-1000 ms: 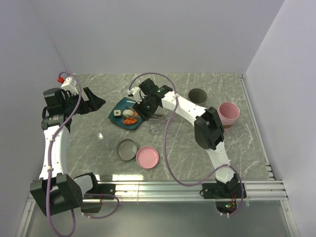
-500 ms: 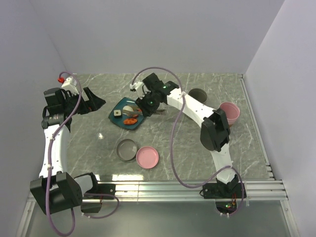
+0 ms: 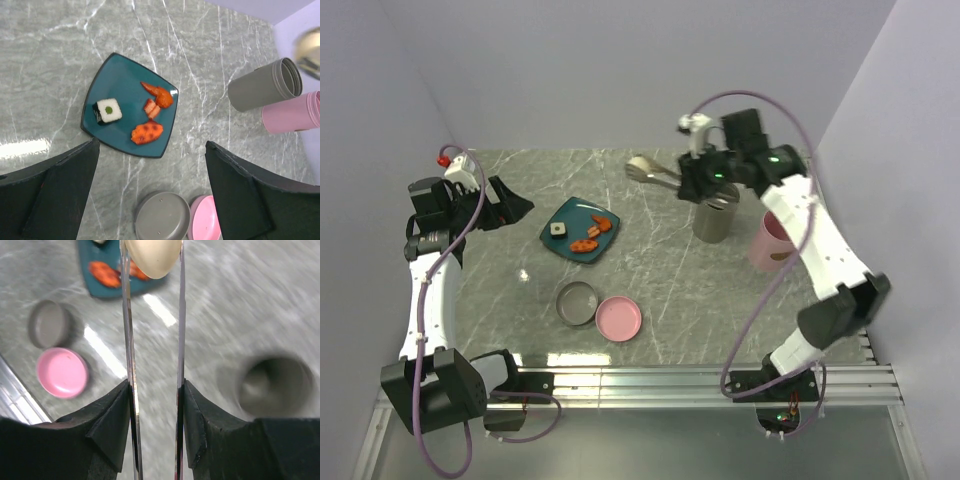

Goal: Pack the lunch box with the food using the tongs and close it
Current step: Pick up the fake food from the plate, then place the fake food in the packing box.

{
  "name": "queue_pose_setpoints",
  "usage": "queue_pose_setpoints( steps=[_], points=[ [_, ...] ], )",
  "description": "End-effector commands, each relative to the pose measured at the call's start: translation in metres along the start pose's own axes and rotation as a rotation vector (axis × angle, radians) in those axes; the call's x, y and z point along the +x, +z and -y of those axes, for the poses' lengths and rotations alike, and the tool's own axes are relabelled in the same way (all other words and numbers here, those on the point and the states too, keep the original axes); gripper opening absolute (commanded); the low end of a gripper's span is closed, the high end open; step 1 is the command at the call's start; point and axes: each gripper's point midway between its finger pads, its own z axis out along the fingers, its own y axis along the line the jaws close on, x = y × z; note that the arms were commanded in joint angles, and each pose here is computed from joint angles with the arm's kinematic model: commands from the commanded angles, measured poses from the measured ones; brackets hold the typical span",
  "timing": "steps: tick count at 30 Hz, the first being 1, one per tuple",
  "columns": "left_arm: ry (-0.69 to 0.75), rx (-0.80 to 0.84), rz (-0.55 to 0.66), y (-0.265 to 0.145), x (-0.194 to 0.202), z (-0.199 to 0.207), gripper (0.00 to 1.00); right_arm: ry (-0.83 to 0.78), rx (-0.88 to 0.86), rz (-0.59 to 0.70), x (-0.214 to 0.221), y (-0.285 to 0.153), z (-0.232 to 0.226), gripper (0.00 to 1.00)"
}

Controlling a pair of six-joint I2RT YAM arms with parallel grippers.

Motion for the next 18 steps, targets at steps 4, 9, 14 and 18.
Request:
queue_pose_setpoints(
  steps=[4, 9, 14, 18],
  points=[
    [0.061, 0.041, 0.053, -0.002, -0.009, 0.011, 0.93, 0.081, 0.12, 0.037, 0.043, -0.088, 0.029, 0.43],
    [0.079, 0.055, 0.056, -0.001, -0.011, 0.016, 0.92, 0.142, 0.244, 0.038, 0.086, -0.133, 0.042, 0.43],
    [0.094, 0.07, 0.056, 0.002, -0.013, 0.022, 0.93, 0.267, 0.366, -0.018, 0.136, -0.169, 0.059, 0.43],
    [0.1, 0.093, 0.057, 0.004, -0.012, 0.029, 0.93, 0.348, 0.437, -0.062, 0.173, -0.193, 0.067, 0.43]
  ],
)
